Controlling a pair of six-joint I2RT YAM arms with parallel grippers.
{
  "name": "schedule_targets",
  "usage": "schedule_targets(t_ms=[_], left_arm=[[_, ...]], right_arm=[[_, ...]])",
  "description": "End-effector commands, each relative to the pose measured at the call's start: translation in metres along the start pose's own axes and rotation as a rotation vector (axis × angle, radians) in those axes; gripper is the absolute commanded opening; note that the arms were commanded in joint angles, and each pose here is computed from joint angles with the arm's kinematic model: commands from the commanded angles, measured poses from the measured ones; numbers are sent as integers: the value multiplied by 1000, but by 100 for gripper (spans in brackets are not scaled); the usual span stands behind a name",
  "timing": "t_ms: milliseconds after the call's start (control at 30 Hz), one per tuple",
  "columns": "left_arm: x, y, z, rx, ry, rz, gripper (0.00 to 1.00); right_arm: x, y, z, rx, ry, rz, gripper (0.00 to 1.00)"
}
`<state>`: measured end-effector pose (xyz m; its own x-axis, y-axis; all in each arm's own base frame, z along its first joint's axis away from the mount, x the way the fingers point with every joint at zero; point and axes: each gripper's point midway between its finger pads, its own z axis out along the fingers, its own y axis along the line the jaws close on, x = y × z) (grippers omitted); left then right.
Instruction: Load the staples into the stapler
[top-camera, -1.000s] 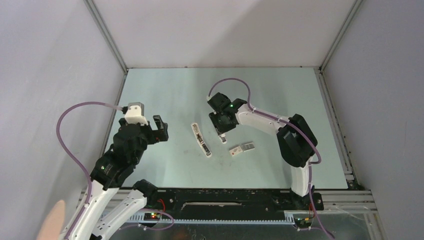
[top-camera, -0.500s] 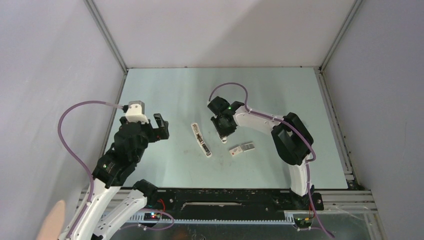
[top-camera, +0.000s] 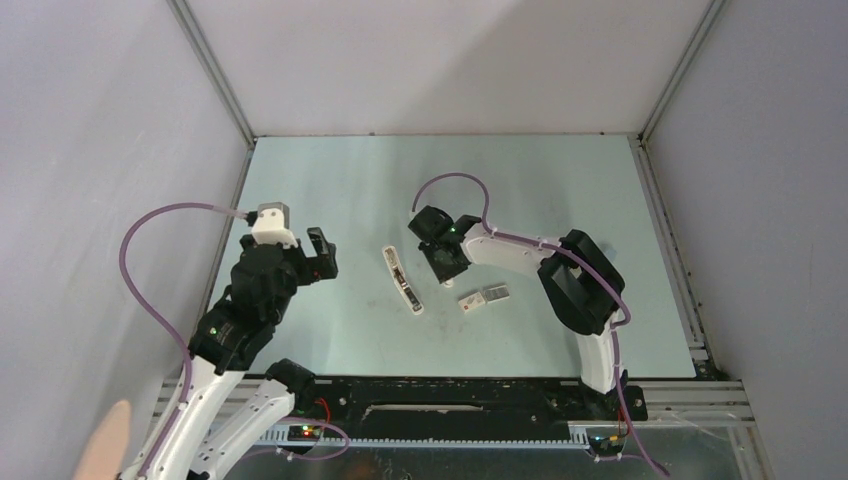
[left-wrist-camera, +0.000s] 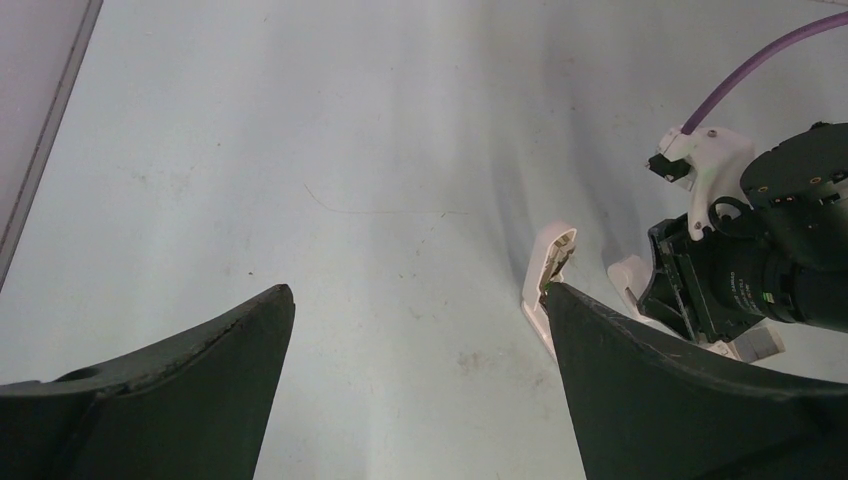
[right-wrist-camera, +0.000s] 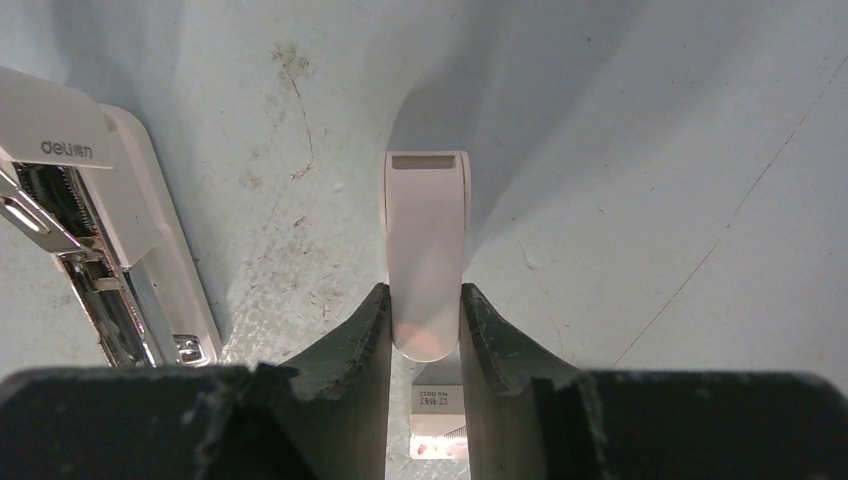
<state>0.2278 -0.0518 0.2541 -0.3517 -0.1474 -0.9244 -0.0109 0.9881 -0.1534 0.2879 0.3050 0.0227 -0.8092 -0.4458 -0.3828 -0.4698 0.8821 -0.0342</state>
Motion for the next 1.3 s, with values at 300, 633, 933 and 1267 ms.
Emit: schedule_targets(t_ms=[300,633,933,1267], left_arm=[[-10,1,-2,8,-49,-20,100],[-10,5,-1,-9,-47,-25,100],[-9,8,1,-16,-45,-29,100],[-9,8,1,-10,-45,-32,100]], right_arm=[[-46,-70,-38,43,-115,119,0],[-92,-143,-15,102,-155,186,0],[-114,-167,12,95,-142,205,15],[-113,-170,4,76,-136,218,42]])
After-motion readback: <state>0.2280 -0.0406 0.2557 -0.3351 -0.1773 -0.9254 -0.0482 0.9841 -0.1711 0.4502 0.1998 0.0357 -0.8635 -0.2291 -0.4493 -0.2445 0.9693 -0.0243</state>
